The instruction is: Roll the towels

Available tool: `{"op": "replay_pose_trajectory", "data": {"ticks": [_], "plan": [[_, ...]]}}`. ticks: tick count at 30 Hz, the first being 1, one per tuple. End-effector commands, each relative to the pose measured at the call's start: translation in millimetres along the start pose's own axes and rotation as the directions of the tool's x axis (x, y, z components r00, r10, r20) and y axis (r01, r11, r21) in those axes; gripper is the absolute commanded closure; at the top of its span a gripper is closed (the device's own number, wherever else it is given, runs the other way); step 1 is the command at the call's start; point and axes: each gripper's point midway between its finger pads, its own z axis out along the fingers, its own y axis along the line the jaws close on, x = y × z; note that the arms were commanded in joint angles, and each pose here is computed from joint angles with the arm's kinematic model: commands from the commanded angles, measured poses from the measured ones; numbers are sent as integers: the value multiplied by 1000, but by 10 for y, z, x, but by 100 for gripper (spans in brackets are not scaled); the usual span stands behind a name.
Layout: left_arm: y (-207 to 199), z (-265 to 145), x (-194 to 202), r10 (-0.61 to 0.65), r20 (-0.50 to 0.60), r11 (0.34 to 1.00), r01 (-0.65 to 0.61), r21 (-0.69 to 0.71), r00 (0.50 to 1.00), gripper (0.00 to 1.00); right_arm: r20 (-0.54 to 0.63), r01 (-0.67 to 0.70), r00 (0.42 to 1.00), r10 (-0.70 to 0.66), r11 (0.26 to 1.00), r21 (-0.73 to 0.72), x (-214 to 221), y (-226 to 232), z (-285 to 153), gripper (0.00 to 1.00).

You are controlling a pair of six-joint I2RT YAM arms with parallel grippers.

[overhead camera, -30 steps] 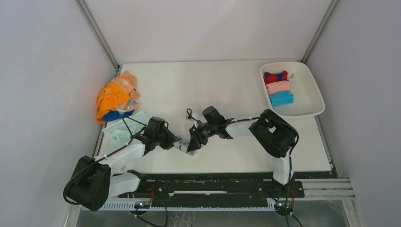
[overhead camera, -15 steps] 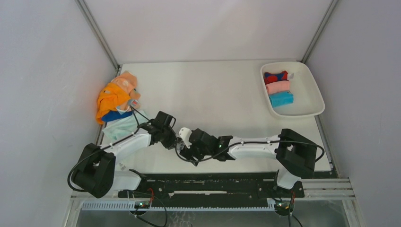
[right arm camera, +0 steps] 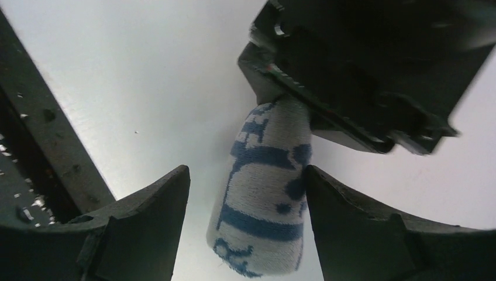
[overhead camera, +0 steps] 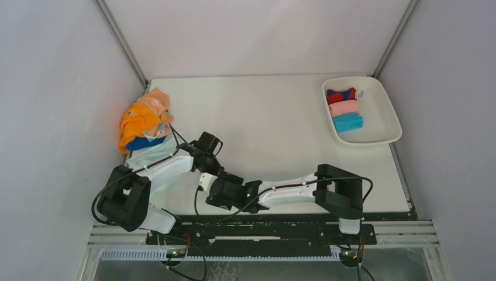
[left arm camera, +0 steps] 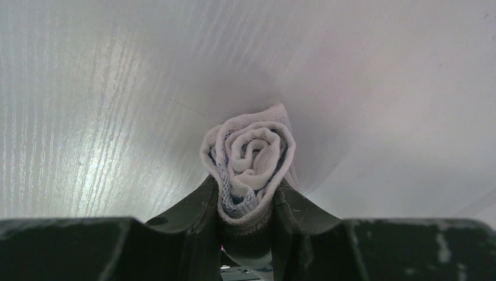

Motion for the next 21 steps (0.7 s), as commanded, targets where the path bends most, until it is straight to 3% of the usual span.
{"op": "replay_pose_trajectory", "data": {"ticks": [1,10,21], "plan": [[172,24,112,41,-55,995,-46,-84,998,69,-46,42,998,-38,995,86,43,-29,83,30],[134,44,110,37,-52,997,-41,-66,998,67,-180,67,982,-49,994,91,442,18,339,32],[106,46,132,41,-50,998,-44,-52,998,65,-227,15,974,0,998,63,542,-69,453,35]]}}
